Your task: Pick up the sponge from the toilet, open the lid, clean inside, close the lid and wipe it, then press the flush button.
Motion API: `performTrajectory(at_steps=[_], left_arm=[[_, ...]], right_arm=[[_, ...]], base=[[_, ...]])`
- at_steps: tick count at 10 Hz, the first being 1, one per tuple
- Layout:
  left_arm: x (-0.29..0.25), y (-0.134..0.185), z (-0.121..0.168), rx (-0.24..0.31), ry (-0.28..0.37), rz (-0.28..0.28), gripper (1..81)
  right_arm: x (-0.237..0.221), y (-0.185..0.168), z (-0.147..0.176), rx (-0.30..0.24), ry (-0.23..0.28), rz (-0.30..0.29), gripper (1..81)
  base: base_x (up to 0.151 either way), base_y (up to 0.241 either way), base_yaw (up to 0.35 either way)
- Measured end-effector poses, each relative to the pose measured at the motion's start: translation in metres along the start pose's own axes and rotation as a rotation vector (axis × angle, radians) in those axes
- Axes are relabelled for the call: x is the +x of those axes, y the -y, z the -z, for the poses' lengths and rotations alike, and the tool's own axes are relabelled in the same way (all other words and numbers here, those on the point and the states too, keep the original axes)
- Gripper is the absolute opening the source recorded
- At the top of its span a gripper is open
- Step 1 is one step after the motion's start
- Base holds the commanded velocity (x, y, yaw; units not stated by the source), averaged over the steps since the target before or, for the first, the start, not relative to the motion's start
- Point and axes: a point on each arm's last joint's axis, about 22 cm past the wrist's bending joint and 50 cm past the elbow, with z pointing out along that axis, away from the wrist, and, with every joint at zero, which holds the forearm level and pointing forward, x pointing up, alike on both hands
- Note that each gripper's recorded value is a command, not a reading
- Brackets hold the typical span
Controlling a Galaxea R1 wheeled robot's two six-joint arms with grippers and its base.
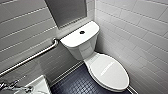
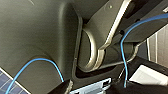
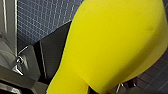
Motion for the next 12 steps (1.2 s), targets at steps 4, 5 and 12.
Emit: performTrajectory(at_steps=[4, 5, 12], left_arm=[[-0.011, -0.015, 0.023, 0.002, -0.026, -0.019, 81.1], [-0.008, -0.017, 0.029, 0.005, -0.046, -0.032, 81.1], [-0.021, -0.025, 0.065, 0.051, -0.144, -0.102, 81.1]], right_arm=[[-0.067, 0.017, -0.010, 0.003, 0.006, 0.042, 1.0], [-0.083, 0.024, -0.010, 0.006, 0.003, 0.054, 1.0], [-0.142, 0.071, -0.006, 0.029, -0.064, 0.153, 1.0]], base=[[0.000, 0.000, 0.000], [0.000, 0.000, 0.000], [0.000, 0.000, 0.000]])
